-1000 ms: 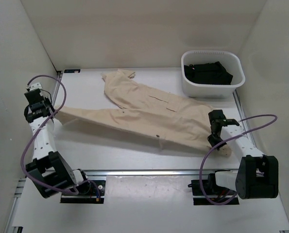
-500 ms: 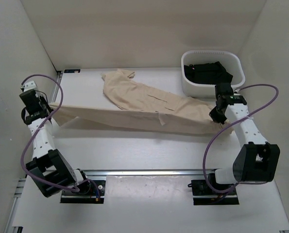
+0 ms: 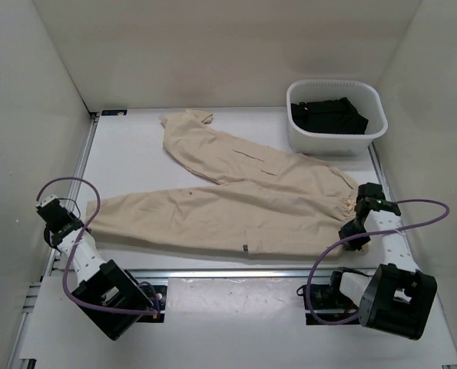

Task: Fold and stack the trousers
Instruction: Flatten the trousers out

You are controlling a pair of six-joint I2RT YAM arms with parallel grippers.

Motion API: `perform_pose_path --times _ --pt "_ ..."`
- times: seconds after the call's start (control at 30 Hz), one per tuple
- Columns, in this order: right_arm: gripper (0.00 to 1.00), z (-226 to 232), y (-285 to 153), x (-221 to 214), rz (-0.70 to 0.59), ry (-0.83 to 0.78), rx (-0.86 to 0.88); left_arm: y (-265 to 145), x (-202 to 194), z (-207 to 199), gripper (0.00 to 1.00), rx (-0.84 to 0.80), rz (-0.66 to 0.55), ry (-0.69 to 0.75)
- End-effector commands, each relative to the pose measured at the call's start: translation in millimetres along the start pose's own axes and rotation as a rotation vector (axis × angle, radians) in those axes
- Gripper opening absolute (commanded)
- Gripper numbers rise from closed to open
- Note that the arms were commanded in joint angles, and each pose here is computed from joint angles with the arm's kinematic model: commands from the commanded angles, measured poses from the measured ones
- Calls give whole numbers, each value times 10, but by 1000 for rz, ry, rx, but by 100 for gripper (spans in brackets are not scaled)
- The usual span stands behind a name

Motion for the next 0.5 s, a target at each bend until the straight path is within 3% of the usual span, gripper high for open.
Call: perform_pose_path --times 0.0,0.03,0.07,0.17,0.33,0.37,0.47 --pt "47 -118 9 48 13 18 -12 -20 -182 175 47 76 48 -30" --pt "56 -132 11 57 13 16 -14 -31 -230 195 66 81 69 -35" --pt "64 -141 25 49 22 2 -22 -71 -191 249 77 95 74 -51" --pt "77 -122 -26 83 17 3 -17 -236 -280 383 100 135 168 -83" --pt "83 -107 -333 263 -66 19 13 -518 26 601 100 200 211 -121" --pt "83 -109 -385 304 -87 23 16 -605 -56 584 100 191 293 -114" --pt "83 -49 -551 419 -134 25 58 -758 355 430 100 57 232 -134"
Point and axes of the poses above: each gripper's point midway between its finger pads, its own y axis out along the fingers, its own z axis along the line the jaws close on, x = y × z, the point moved 2 cm from there along -y, back along the fingers, and after that the axes turned 2 degrees about y, right-handed, at the moved point
